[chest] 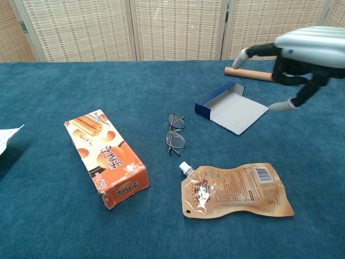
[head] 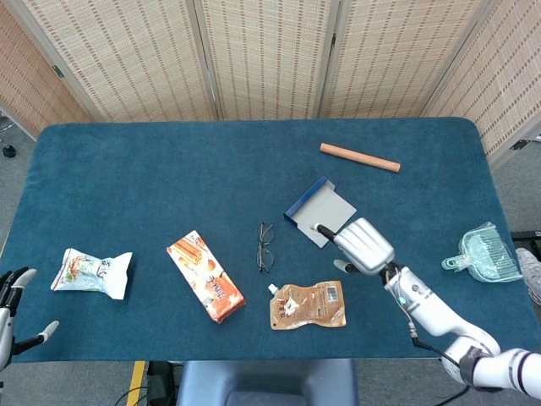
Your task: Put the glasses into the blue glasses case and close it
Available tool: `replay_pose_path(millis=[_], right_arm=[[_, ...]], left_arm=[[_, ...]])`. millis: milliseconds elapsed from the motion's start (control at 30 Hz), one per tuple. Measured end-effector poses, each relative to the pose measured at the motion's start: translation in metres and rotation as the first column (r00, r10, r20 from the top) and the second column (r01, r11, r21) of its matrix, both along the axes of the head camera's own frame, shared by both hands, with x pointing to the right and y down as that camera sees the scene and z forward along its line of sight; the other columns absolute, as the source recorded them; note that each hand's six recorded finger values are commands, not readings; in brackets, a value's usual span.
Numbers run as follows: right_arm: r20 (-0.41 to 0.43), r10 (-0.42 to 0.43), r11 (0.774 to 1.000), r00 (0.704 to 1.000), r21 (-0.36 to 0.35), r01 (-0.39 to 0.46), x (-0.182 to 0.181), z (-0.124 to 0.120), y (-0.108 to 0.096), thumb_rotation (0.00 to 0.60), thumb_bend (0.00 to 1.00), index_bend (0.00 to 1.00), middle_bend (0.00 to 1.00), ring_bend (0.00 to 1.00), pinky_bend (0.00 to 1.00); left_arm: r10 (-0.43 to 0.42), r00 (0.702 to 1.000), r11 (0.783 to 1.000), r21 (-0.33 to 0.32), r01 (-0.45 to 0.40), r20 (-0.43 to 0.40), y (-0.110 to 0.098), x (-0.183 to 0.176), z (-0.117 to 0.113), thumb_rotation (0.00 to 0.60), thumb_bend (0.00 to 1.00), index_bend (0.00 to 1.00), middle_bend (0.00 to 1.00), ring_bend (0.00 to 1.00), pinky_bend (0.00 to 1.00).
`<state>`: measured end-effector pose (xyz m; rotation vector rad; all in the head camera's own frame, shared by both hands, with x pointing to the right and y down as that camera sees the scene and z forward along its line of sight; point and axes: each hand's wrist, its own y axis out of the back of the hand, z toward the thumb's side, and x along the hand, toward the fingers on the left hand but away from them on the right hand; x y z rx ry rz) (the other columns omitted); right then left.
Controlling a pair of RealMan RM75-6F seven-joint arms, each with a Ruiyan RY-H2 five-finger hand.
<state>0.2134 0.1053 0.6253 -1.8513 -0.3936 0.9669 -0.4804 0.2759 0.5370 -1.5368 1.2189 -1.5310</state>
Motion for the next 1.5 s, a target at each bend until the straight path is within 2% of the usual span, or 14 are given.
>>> replay_pose_path(millis=[167, 367, 567, 967, 1300, 1500], right_arm=[[-0.081, -0.129, 0.991, 0.988, 0.015, 0.130, -0.056, 0.027, -0.019, 0.600, 0.21, 0.20, 0.96, 1.00, 0.93], [-0.146, -0.204, 0.977, 0.968, 0.035, 0.211, -0.101, 0.053, -0.032, 0.600, 0.23, 0.20, 0.96, 1.00, 0.93], [-0.179, -0.270, 0.960, 0.946, 0.029, 0.279, -0.134, 0.076, -0.028, 0.600, 0.25, 0.23, 0.97, 1.00, 0.94], [-0.245, -0.350, 0.933, 0.904, -0.001, 0.361, -0.149, 0.110, -0.016, 0.600, 0.28, 0.26, 0.98, 1.00, 0.97], [-0.235, -0.353, 0.933, 0.906, -0.014, 0.360, -0.155, 0.121, -0.015, 0.600, 0.30, 0.32, 0.99, 1.00, 0.97], [-0.232, -0.379, 0.922, 0.896, -0.019, 0.386, -0.160, 0.126, -0.008, 0.600, 0.34, 0.41, 1.00, 1.00, 0.98]], left_arm=[[-0.021, 1.000, 1.000, 0.001, 0.021, 0.012, 0.005, -0.005, -0.004, 0.600, 0.19, 0.16, 0.15, 0.10, 0.26], [-0.035, 0.999, 0.999, 0.002, 0.035, 0.028, 0.008, -0.011, -0.008, 0.600, 0.19, 0.16, 0.15, 0.10, 0.26], [-0.063, 0.997, 0.998, -0.001, 0.063, 0.043, 0.012, -0.019, -0.009, 0.600, 0.19, 0.16, 0.15, 0.10, 0.26], [-0.082, 0.995, 0.997, -0.009, 0.082, 0.052, 0.016, -0.026, -0.008, 0.600, 0.19, 0.16, 0.15, 0.10, 0.26], [-0.086, 0.995, 0.996, -0.014, 0.087, 0.054, 0.016, -0.028, -0.006, 0.600, 0.19, 0.17, 0.15, 0.10, 0.26], [-0.095, 0.994, 0.995, -0.018, 0.096, 0.057, 0.018, -0.031, -0.005, 0.600, 0.19, 0.17, 0.15, 0.10, 0.26]])
